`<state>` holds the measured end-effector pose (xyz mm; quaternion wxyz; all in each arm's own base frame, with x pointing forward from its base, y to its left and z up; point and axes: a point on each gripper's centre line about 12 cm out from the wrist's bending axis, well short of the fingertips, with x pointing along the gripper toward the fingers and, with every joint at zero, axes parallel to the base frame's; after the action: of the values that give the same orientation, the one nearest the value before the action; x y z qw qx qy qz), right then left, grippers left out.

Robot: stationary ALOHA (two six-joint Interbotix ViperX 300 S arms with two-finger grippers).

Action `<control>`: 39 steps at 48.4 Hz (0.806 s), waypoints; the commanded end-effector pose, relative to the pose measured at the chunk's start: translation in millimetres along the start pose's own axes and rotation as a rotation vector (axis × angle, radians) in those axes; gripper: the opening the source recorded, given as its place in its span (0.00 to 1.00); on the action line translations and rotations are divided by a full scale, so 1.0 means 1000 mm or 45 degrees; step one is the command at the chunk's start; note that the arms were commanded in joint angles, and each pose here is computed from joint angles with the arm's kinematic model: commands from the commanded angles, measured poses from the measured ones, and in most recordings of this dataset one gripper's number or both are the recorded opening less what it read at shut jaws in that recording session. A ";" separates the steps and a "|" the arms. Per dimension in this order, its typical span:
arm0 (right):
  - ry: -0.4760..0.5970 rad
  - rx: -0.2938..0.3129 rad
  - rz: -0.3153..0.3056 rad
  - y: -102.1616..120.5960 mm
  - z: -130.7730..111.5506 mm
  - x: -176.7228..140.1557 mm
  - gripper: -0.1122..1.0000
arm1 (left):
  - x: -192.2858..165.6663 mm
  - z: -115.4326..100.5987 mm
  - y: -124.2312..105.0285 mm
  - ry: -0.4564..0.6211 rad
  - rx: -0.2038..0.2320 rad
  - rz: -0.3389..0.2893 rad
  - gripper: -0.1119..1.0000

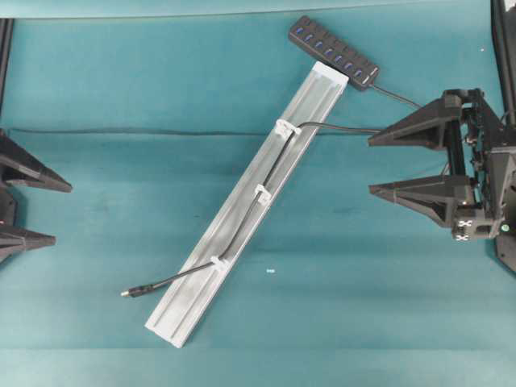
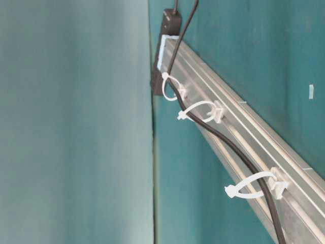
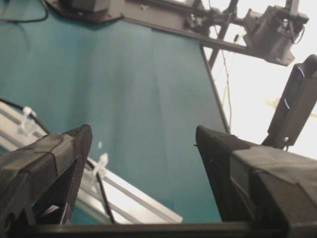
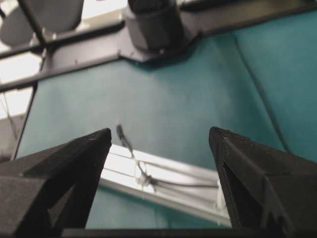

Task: Pass the USB cable through three rings with both arms.

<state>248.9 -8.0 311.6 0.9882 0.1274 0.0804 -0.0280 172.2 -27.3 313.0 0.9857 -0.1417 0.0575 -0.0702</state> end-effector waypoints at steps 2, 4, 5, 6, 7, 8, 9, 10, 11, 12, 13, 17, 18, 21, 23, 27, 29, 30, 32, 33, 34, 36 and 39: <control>-0.045 0.006 -0.004 0.000 0.005 0.001 0.87 | 0.001 0.007 -0.002 -0.021 0.000 -0.004 0.92; -0.051 0.006 -0.004 0.000 0.006 0.001 0.87 | 0.001 0.006 -0.002 -0.019 0.000 -0.004 0.92; -0.053 0.006 -0.004 0.000 0.006 0.001 0.87 | 0.001 0.006 -0.002 -0.019 -0.002 -0.004 0.92; -0.053 0.010 -0.004 0.000 0.006 0.001 0.87 | 0.001 0.006 -0.002 -0.019 -0.002 -0.004 0.91; -0.055 0.008 -0.004 0.000 0.006 0.001 0.87 | 0.001 0.007 -0.002 -0.021 -0.002 -0.004 0.91; -0.058 0.008 -0.003 0.000 0.006 0.001 0.87 | 0.001 0.007 -0.001 -0.022 -0.002 -0.002 0.91; -0.057 0.009 -0.001 0.001 0.006 0.001 0.87 | 0.000 0.007 -0.002 -0.023 -0.002 -0.005 0.91; -0.058 0.011 0.003 0.001 0.006 0.001 0.87 | 0.000 0.007 -0.002 -0.023 -0.002 -0.005 0.91; -0.060 0.009 0.003 0.001 0.007 0.001 0.87 | 0.000 0.007 -0.002 -0.025 -0.002 -0.005 0.91; -0.059 0.010 0.007 0.002 0.007 0.001 0.87 | 0.000 0.007 -0.002 -0.027 -0.002 -0.006 0.91; -0.057 0.008 0.006 0.002 0.006 0.001 0.87 | 0.000 0.007 -0.002 -0.027 -0.002 -0.006 0.91; -0.057 0.008 0.008 0.002 0.006 0.001 0.87 | -0.001 0.007 -0.002 -0.029 -0.002 -0.007 0.91; -0.057 0.010 0.008 0.002 0.006 0.001 0.87 | -0.001 0.007 -0.002 -0.029 -0.002 -0.007 0.91; -0.057 0.010 0.008 0.002 0.006 0.001 0.87 | 0.000 0.006 -0.002 -0.023 -0.002 -0.005 0.91; -0.057 0.010 0.008 0.002 0.006 0.001 0.87 | 0.000 0.006 -0.002 -0.023 -0.002 -0.005 0.91; -0.059 0.010 0.009 0.003 0.006 0.001 0.87 | 0.000 0.006 -0.002 -0.027 0.006 -0.006 0.91; -0.061 0.010 0.008 0.002 0.006 0.001 0.87 | -0.001 0.008 -0.002 -0.034 0.008 -0.008 0.91; -0.061 0.010 0.008 0.002 0.006 0.001 0.87 | -0.001 0.008 -0.002 -0.036 0.008 -0.009 0.91; -0.058 0.011 0.009 0.003 0.006 0.002 0.87 | -0.001 0.008 -0.002 -0.043 0.008 -0.011 0.91; -0.057 0.011 0.013 0.003 0.006 0.002 0.87 | -0.001 0.008 -0.002 -0.047 0.008 -0.013 0.91; -0.057 0.011 0.013 0.003 0.006 0.002 0.87 | 0.000 0.008 -0.002 -0.049 0.010 -0.013 0.91; -0.056 0.010 0.017 0.004 0.006 0.002 0.87 | 0.000 0.008 -0.002 -0.049 0.008 -0.013 0.91; -0.056 0.010 0.017 0.004 0.006 0.002 0.87 | 0.000 0.007 -0.002 -0.043 0.010 -0.012 0.91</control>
<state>249.9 -6.1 315.6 0.9896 0.1271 0.0625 -0.0255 171.8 -27.3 315.7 0.9863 -0.1411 0.0468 -0.0721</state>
